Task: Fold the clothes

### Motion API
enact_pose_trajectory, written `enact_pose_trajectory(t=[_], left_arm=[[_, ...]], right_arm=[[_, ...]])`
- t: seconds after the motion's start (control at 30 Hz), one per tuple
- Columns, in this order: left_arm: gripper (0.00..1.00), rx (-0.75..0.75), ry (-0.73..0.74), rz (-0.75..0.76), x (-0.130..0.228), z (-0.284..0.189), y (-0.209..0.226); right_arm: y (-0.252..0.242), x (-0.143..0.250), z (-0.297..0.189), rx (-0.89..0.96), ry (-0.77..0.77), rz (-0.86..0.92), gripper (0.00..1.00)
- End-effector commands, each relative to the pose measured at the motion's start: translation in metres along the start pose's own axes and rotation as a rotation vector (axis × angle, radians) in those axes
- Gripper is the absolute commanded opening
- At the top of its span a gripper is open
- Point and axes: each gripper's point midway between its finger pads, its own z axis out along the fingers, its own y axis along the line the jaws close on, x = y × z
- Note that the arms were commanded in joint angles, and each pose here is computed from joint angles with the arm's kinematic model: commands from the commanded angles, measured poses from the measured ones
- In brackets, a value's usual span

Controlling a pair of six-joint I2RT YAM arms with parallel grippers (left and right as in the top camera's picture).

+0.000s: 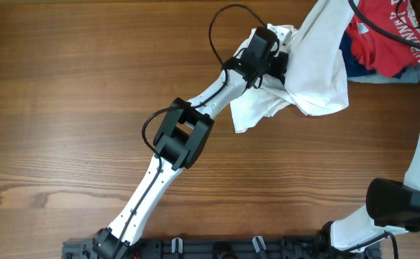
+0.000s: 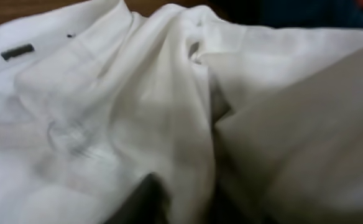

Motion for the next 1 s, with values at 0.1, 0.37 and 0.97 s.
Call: enact_pose_trajectory(t=[0.1, 0.37, 0.97], left_arm=[[0.04, -0.117, -0.023, -0.012, 0.000, 0.002, 0.028], [0.04, -0.225, -0.120, -0.055, -0.079, -0.066, 0.072], [0.04, -0.427, -0.385, -0.077, -0.251, -0.386, 0.081]], right_arm=[[-0.003, 0.004, 0.006, 0.005, 0.010, -0.017, 0.04], [-0.003, 0.004, 0.006, 0.004, 0.009, -0.013, 0.04], [0.006, 0.007, 0.008, -0.051, 0.016, -0.004, 0.04]])
